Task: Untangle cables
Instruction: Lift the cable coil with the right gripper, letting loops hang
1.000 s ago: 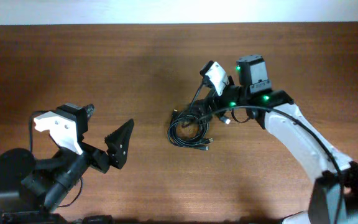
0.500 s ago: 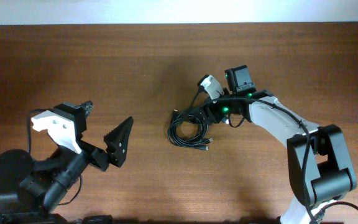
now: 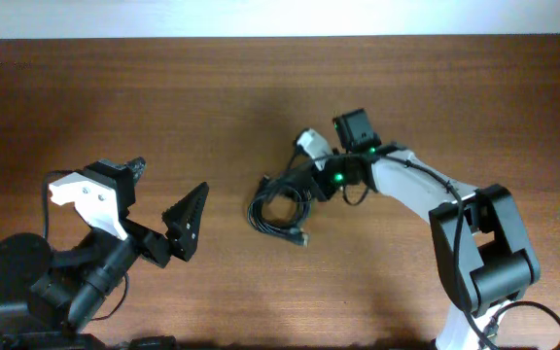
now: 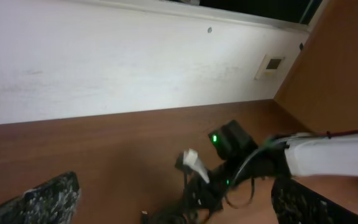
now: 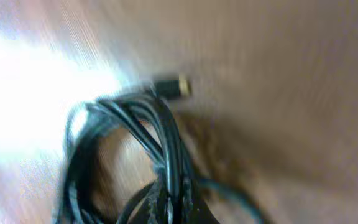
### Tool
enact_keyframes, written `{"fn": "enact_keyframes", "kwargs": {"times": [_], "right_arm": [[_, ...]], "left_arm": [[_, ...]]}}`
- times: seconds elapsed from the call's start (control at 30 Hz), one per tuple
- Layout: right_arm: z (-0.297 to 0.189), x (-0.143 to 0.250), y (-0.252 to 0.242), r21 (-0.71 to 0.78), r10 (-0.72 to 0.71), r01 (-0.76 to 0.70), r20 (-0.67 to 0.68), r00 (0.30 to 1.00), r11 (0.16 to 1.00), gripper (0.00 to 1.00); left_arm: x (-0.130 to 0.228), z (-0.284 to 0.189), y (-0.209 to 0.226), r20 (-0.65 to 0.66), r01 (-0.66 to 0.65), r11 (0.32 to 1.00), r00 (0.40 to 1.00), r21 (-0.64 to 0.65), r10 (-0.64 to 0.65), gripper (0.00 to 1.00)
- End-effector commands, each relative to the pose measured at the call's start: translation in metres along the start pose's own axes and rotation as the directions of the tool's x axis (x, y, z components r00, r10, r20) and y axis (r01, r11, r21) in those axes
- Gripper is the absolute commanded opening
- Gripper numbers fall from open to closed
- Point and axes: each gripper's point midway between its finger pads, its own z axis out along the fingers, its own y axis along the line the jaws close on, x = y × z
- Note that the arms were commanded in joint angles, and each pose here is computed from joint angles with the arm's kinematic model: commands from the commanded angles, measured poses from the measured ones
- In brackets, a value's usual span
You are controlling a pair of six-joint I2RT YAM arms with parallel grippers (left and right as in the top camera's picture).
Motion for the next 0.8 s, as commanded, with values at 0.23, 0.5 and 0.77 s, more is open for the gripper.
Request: {"fn": "enact_keyframes", "kwargs": {"times": [0.23,0.5,0.77], "right_arm": [[-0.133,-0.153,0.068,-0.059,-0.024,0.038,0.220,0.975,0.998,0.04],[-0.215,-0.198,0.131,-0.040,-0.189,0.224,0.408,0.893,0.974,0.04],[-0.298,-0.226,0.223,-0.218,-0.173,0.379,0.619,0.766,0.899,0.04]], "left_arm": [[0.007,0.004,0.007,-0.039,-0.130,0.991,0.991,-0.017,0.129,0.99],[0.057,0.049,0.037,-0.280,-0.007,1.000,0.960,-0.006,0.005,0.99],[0.072,0.070,0.046,-0.350,0.048,0.999,0.936,0.010,-0.041,0.99]]}}
